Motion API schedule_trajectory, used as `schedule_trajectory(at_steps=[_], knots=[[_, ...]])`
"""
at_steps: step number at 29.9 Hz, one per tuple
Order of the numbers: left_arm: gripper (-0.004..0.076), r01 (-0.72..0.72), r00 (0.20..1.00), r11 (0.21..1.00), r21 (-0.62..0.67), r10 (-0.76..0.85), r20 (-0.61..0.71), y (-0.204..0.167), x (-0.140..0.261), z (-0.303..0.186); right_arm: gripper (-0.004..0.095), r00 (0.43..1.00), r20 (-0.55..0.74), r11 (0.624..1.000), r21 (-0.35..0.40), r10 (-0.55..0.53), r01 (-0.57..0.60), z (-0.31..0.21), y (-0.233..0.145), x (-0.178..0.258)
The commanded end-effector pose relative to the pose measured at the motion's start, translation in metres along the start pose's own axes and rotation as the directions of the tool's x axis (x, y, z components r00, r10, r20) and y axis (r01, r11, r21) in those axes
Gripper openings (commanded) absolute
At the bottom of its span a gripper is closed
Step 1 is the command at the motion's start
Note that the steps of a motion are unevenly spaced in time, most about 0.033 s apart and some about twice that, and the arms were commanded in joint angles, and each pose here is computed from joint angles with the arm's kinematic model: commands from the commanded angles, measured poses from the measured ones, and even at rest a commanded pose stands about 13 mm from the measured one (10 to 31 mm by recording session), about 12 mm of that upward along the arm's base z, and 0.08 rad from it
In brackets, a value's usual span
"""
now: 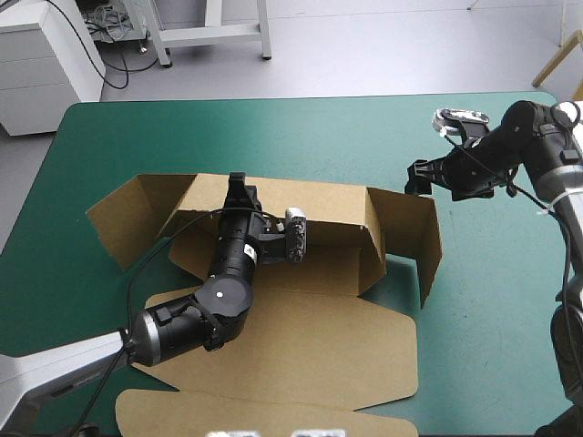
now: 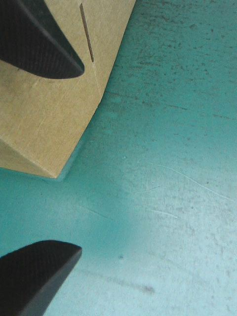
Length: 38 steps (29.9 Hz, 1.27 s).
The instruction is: Fold the box
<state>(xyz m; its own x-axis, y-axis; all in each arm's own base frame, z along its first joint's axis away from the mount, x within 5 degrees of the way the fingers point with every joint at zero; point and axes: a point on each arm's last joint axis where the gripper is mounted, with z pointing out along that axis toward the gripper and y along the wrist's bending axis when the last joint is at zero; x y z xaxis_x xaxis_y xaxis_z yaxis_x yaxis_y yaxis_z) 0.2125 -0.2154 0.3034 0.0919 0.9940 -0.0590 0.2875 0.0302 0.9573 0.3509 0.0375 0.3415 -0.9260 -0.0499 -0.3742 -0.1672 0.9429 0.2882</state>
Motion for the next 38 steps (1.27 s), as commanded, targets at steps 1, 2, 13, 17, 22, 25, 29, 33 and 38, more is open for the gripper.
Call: schedule_trajectory(at_steps=[1, 2, 13, 17, 22, 25, 29, 33, 38], knots=[[-0.001, 0.02, 1.0, 0.994, -0.107, -0.02, -0.005, 0.023, 0.004, -0.009, 0.0824, 0.996, 0.089, 1.0, -0.017, -0.008, 0.01, -0.026, 0.008, -0.001], [-0.001, 0.02, 1.0, 0.994, -0.107, -0.02, -0.005, 0.023, 0.004, -0.009, 0.0823, 0.996, 0.09, 1.0, -0.017, -0.01, 0.012, -0.026, 0.008, 0.0], [-0.001, 0.02, 1.0, 0.994, -0.11, -0.021, -0.015, 0.023, 0.005, -0.009, 0.0823, 0.999, 0.029, 0.999, -0.02, -0.025, 0.026, -0.02, 0.007, 0.027], [-0.001, 0.02, 1.0, 0.994, -0.11, -0.022, -0.015, 0.023, 0.005, -0.009, 0.0824, 1.0, 0.019, 0.999, -0.038, -0.024, 0.025, -0.02, 0.009, 0.035], [-0.001, 0.02, 1.0, 0.994, -0.11, -0.022, -0.015, 0.023, 0.005, -0.009, 0.0823, 0.999, 0.026, 0.992, -0.124, -0.031, 0.034, -0.018, 0.017, 0.05], [-0.001, 0.02, 1.0, 0.993, -0.113, -0.022, -0.021, 0.023, 0.006, -0.009, 0.0823, 0.997, 0.075, 0.989, -0.143, -0.033, 0.043, -0.018, 0.02, 0.061], [-0.001, 0.021, 0.999, 0.993, -0.112, -0.024, -0.023, 0.023, 0.006, -0.009, 0.0824, 0.981, 0.183, 0.981, -0.169, -0.059, 0.09, -0.022, 0.025, 0.081], [-0.001, 0.02, 1.0, 0.993, -0.113, -0.022, -0.022, 0.023, 0.006, -0.009, 0.0823, 0.945, 0.295, 0.962, -0.185, -0.142, 0.203, -0.025, 0.031, 0.104], [-0.001, 0.02, 1.0, 0.993, -0.113, -0.022, -0.022, 0.023, 0.006, -0.009, 0.0824, 0.889, 0.384, 0.918, -0.198, -0.25, 0.344, -0.016, 0.034, 0.118]])
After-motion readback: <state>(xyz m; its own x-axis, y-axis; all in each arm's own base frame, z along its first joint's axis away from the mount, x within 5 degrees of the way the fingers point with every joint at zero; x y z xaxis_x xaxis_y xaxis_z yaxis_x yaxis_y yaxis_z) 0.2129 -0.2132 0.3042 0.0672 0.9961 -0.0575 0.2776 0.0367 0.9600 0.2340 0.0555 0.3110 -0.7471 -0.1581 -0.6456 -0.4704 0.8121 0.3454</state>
